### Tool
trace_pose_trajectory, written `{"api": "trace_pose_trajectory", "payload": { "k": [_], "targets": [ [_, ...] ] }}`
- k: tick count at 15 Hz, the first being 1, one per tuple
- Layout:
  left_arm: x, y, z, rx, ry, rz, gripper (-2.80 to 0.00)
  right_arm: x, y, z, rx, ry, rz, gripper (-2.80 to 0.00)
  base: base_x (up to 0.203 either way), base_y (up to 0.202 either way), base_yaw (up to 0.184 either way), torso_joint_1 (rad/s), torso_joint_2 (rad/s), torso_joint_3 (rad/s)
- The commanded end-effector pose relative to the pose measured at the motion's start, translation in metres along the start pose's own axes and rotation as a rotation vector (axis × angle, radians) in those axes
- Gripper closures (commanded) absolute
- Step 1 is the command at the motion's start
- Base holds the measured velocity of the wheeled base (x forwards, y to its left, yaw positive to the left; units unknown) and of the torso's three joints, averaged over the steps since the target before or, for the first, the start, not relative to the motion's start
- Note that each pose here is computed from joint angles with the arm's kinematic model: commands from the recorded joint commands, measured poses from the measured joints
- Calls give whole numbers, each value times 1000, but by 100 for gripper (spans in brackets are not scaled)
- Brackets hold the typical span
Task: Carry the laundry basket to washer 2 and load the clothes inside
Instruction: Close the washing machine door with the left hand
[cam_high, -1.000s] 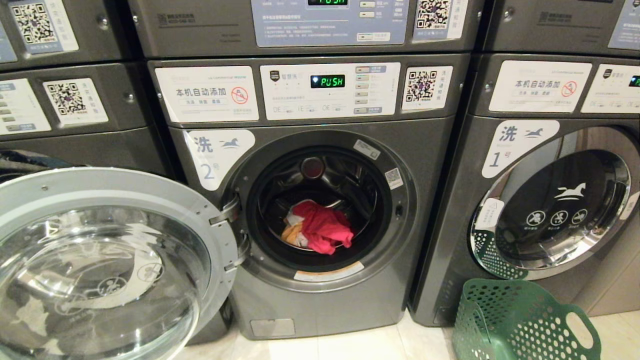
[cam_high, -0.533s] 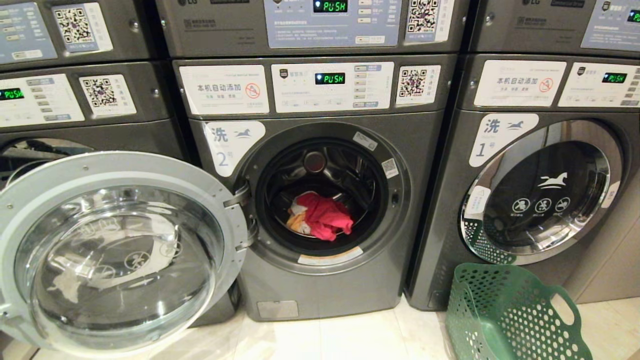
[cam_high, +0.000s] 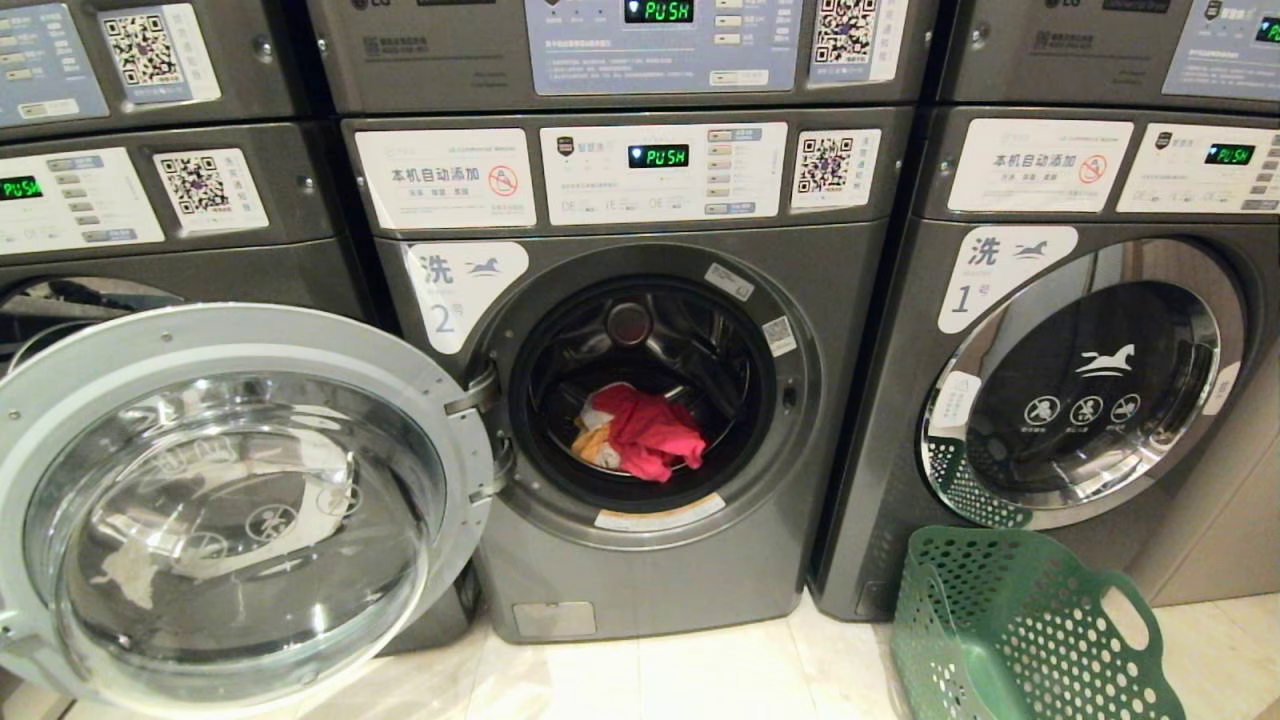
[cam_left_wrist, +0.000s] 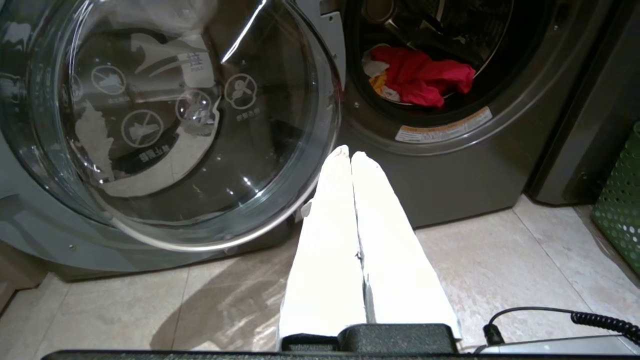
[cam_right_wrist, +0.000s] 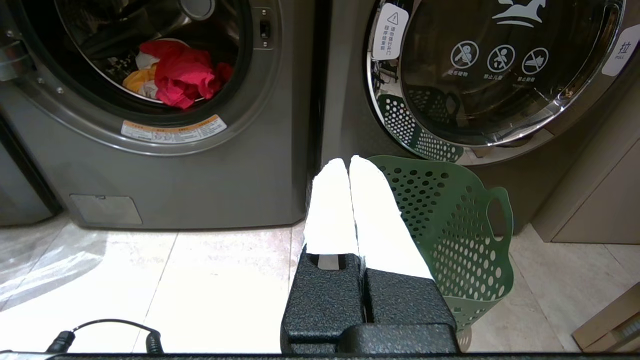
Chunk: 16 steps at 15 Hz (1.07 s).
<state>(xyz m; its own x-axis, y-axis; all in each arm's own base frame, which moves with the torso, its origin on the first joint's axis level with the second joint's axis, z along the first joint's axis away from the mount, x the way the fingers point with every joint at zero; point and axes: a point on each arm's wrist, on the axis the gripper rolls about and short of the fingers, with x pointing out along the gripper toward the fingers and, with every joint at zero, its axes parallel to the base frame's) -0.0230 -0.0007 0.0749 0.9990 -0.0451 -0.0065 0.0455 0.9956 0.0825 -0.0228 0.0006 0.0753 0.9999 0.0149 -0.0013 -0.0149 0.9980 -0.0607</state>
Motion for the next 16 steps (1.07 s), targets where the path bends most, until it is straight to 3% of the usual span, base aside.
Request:
{"api": "trace_pose_trajectory", "payload": {
  "k": [1, 3, 6, 9, 12, 15, 16],
  "targets": [
    [0, 0, 2, 2, -7, 0, 0, 0, 0, 0, 1, 2, 1, 0, 0, 0, 0, 0, 0, 0],
    [-6, 1, 21, 1, -76, 4, 0, 0, 0, 0, 8, 2, 2, 0, 0, 0, 0, 0, 0, 0],
    [-23, 5, 71, 7, -143, 16, 0, 0, 0, 0, 42, 0, 0, 0, 0, 0, 0, 0, 0, 0],
    [0, 11, 127, -2, -31, 17, 0, 0, 0, 0, 41, 0, -1, 0, 0, 0, 0, 0, 0, 0],
    [62, 19, 201, -24, 64, 16, 0, 0, 0, 0, 42, 0, -1, 0, 0, 0, 0, 0, 0, 0],
    [147, 33, 264, -76, 91, 62, 0, 0, 0, 0, 42, 0, -1, 0, 0, 0, 0, 0, 0, 0],
    [174, 42, 276, -93, 97, 92, 0, 0, 0, 0, 44, 0, -1, 0, 0, 0, 0, 0, 0, 0]
  ]
}}
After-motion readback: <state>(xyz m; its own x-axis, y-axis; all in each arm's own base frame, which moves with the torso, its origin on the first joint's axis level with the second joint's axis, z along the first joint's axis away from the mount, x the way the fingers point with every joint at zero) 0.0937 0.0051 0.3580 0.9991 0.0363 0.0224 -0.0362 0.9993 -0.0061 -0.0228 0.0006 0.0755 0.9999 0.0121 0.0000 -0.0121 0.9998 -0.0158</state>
